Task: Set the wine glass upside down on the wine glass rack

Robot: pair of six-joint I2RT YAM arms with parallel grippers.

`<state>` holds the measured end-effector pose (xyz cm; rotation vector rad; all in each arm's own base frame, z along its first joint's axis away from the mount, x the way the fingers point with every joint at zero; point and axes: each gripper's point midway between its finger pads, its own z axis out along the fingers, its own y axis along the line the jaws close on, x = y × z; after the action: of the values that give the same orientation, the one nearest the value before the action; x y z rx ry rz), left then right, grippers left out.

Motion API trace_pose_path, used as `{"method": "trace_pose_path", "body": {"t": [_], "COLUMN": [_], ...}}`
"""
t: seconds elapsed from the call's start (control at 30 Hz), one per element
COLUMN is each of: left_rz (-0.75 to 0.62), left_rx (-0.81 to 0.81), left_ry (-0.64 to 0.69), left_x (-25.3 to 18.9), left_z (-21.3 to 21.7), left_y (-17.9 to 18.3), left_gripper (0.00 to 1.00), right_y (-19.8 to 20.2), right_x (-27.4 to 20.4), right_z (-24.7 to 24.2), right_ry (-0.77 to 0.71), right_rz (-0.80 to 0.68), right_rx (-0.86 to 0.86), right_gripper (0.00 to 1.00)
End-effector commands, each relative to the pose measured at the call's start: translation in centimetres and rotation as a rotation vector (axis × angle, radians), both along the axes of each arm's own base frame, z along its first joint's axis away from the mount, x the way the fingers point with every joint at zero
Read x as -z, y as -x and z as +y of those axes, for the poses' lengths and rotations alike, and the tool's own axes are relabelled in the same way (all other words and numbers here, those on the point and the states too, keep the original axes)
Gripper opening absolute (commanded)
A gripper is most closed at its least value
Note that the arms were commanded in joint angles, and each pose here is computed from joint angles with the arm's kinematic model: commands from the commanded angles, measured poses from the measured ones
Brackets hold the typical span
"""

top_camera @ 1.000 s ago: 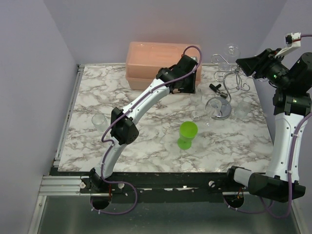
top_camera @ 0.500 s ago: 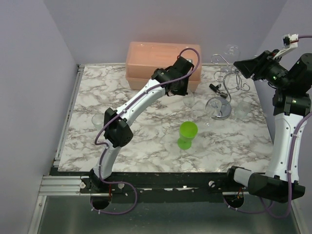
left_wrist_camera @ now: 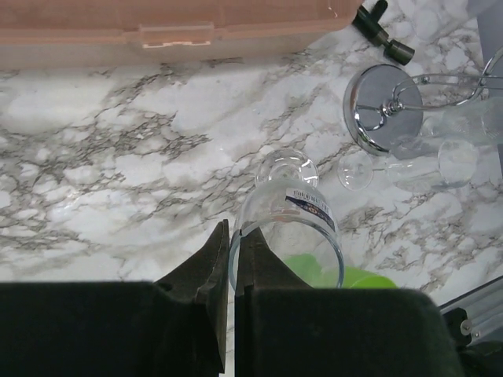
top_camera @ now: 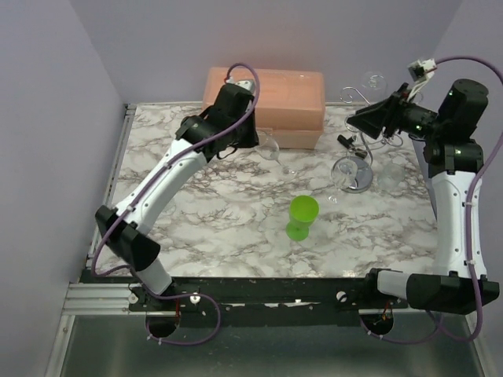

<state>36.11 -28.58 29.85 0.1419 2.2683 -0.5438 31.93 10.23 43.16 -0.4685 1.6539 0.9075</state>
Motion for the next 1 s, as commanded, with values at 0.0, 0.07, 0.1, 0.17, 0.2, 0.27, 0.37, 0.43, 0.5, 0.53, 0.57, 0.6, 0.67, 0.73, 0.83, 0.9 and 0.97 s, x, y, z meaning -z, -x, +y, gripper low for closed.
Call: {"method": "trace_pose_path", "body": {"t": [0.0,0.07,0.1,0.17,0.2,0.27,0.37,0.43,0.5,0.53,0.57,0.6,0.67,0.73,0.83,0.9,0.97], "left_rz": [-0.094,-0.104,-0.119,-0.137,-0.14,-0.162,-0.193,-0.212,-0.235,-0.248,-0.254,-0.262,-0.272,-0.28,-0.294,-0.302,-0.311], "left_rx": [-0.057,-0.082,-0.096,-0.112,-0.122,-0.149,-0.187,-0.214,-0.239,-0.247,-0.251,-0.251,-0.255,-0.256,-0.252,-0.248,-0.247], "left_ry": [0.157,0.203,0.235,0.293,0.309,0.343,0.4,0.434,0.464,0.478,0.488,0.499,0.516,0.537,0.569,0.586,0.599], "left_x": [-4.5,-5.3,-6.1,-7.2,-7.3,-8.1,-9.2,-9.7,-10.3,-10.7,-10.9,-11.1,-11.6,-12.0,-12.7,-13.2,-13.6], "left_z": [3.0,4.6,5.5,6.6,7.2,8.5,10.2,11.4,12.3,12.6,12.8,13.0,13.3,13.4,13.4,13.4,13.4], "left_y": [1.3,2.2,2.7,3.8,4.3,5.2,6.8,7.8,8.7,9.1,9.4,9.8,10.3,10.6,11.0,11.2,11.4], "left_gripper": [0.02,0.02,0.02,0.02,0.02,0.02,0.02,0.02,0.02,0.02,0.02,0.02,0.02,0.02,0.02,0.02,0.02], "right_y": [1.6,2.0,2.3,2.5,2.4,2.3,1.9,1.4,0.6,0.2,-0.1,-0.4,-0.9,-1.0,-0.4,0.1,0.2], "right_x": [0.9,2.1,2.6,3.6,4.1,4.9,6.3,7.2,7.8,7.9,8.0,8.2,8.5,8.8,9.7,10.1,10.3], "right_z": [3.9,6.2,7.3,9.2,9.9,11.4,13.6,14.7,15.6,15.9,16.2,16.4,16.9,17.5,18.4,19.0,19.2], "right_ry": [0.075,0.098,0.103,0.111,0.112,0.108,0.114,0.124,0.12,0.11,0.1,0.093,0.079,0.067,0.047,0.032,0.021], "right_rz": [-0.022,-0.005,0.015,0.046,0.064,0.111,0.17,0.204,0.239,0.262,0.279,0.299,0.339,0.374,0.434,0.464,0.482], "right_rx": [-0.162,-0.227,-0.259,-0.302,-0.317,-0.336,-0.344,-0.316,-0.268,-0.24,-0.224,-0.21,-0.192,-0.21,-0.245,-0.27,-0.277], "right_gripper": [0.56,0.57,0.59,0.63,0.64,0.67,0.71,0.75,0.82,0.85,0.86,0.98,1.0,1.0,1.0,1.0,0.95]}}
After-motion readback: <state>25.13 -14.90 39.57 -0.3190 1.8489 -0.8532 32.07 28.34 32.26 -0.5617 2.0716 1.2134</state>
